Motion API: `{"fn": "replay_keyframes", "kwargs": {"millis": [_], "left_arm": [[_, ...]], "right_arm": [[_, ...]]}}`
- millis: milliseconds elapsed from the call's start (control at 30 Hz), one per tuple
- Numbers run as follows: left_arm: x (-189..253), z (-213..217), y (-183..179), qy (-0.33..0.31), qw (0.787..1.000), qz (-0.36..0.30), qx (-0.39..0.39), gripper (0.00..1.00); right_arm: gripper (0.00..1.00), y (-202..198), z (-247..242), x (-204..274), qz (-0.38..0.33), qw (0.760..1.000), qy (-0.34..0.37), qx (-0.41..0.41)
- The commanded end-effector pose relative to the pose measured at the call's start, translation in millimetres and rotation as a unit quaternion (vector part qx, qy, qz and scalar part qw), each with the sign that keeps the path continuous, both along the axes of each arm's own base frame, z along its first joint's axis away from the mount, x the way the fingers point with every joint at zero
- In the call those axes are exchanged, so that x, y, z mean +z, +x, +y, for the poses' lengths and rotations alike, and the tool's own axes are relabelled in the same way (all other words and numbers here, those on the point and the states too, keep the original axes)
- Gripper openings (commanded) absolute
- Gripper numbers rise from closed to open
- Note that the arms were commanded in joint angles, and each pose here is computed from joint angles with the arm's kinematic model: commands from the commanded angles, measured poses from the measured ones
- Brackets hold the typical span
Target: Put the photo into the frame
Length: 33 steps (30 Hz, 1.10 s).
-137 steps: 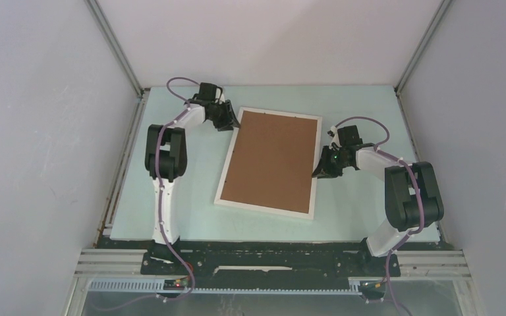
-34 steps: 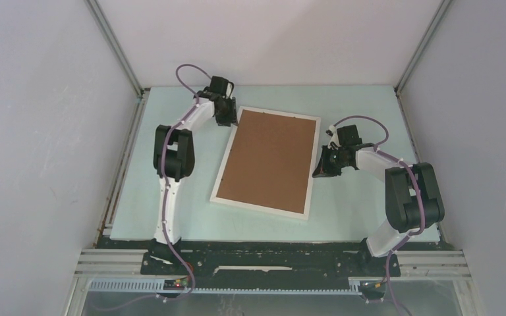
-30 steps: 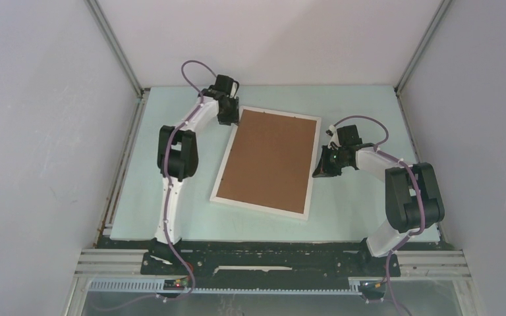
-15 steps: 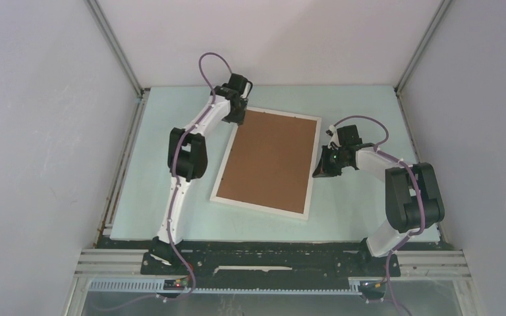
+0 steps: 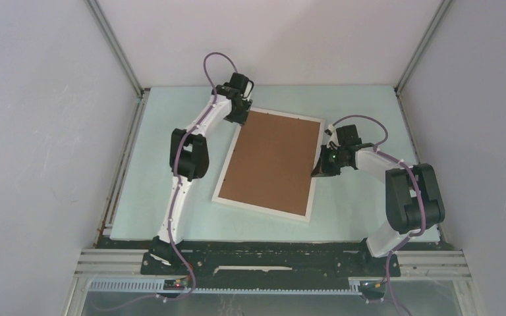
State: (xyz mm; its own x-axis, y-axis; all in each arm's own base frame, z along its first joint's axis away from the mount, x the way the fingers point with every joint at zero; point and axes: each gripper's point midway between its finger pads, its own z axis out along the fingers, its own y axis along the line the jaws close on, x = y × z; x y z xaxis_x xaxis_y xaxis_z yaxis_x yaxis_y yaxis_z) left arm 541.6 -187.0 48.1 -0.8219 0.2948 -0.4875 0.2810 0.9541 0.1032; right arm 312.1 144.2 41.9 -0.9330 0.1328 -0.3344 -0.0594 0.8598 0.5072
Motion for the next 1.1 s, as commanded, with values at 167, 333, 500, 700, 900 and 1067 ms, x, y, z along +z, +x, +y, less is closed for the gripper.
{"fn": "replay_keyframes", "kwargs": {"millis": [167,333,500,700,900,1067], "left_arm": [[-14.4,-58.0,-34.5,0.026,0.991,0.041,-0.121,0.49],[-13.5,-56.7,-42.6,0.077,0.99,0.038,-0.116,0.55],[-9.3,-55.6,-49.9,0.129,0.985,0.029,-0.113,0.57],[-6.1,-48.8,-65.8,0.207,0.972,0.022,-0.111,0.62],[27.3,-53.1,-58.9,0.239,0.966,-0.04,-0.084,0.66],[115.7,-55.1,-70.9,0.156,0.981,-0.105,-0.046,0.74]], "right_arm": [[0.0,9.5,12.3,19.4,-0.038,0.999,0.017,0.015],[0.0,8.0,13.6,23.4,-0.035,0.999,0.012,0.017],[0.0,3.7,12.8,30.7,-0.04,0.999,0.006,0.013],[0.01,-4.5,11.8,41.1,-0.047,0.999,0.007,-0.002],[0.03,-18.6,6.3,46.1,-0.049,0.999,0.013,-0.015],[0.22,-22.9,-11.9,43.1,-0.035,0.997,-0.007,-0.065]]}}
